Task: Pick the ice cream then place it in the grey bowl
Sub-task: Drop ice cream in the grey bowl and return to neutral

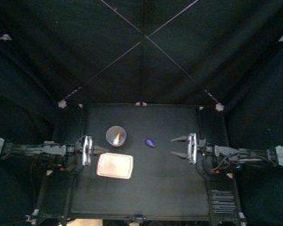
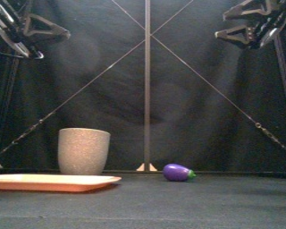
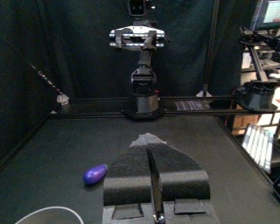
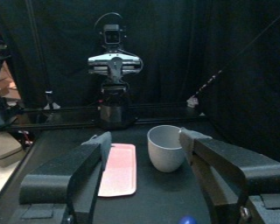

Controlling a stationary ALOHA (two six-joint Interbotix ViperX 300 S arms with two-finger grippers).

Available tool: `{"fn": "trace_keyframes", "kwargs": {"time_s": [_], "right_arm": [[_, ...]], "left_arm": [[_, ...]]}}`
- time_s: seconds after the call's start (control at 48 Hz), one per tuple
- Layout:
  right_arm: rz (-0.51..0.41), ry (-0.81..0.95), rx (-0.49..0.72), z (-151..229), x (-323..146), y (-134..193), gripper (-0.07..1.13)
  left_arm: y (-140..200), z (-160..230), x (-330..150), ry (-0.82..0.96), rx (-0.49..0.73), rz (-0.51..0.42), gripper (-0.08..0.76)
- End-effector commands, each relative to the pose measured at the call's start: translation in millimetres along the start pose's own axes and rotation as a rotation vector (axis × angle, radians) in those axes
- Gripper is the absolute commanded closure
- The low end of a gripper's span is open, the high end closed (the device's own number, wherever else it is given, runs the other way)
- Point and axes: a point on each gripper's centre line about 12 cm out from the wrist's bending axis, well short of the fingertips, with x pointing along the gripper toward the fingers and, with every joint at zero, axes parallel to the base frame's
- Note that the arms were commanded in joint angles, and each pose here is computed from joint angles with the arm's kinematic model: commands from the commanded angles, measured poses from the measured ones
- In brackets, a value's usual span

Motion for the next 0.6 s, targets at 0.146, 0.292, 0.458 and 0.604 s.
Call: {"fn": "trace_keyframes", "kwargs": {"time_s": [0.146, 0.292, 0.458, 0.604], "right_arm": [[0.022, 0.001, -0.003, -0.7, 0.1, 4.5, 0.09], [0.028, -0.002, -0.001, -0.7, -1.8, 5.7, 0.09], [0.038, -0.003, -0.003, -2.3, -4.1, 7.6, 0.09], [0.039, -0.006, -0.009, -2.8, -6.1, 7.7, 0.09]], "left_arm": [[1.0, 4.9, 1.4, -0.014, 0.003, 0.005, 0.712], [2.2, 5.2, 1.8, -0.013, 0.004, 0.011, 0.712], [3.4, 5.4, 0.9, -0.016, 0.022, 0.015, 0.712], [3.0, 6.0, 0.5, -0.019, 0.034, 0.012, 0.712]]}}
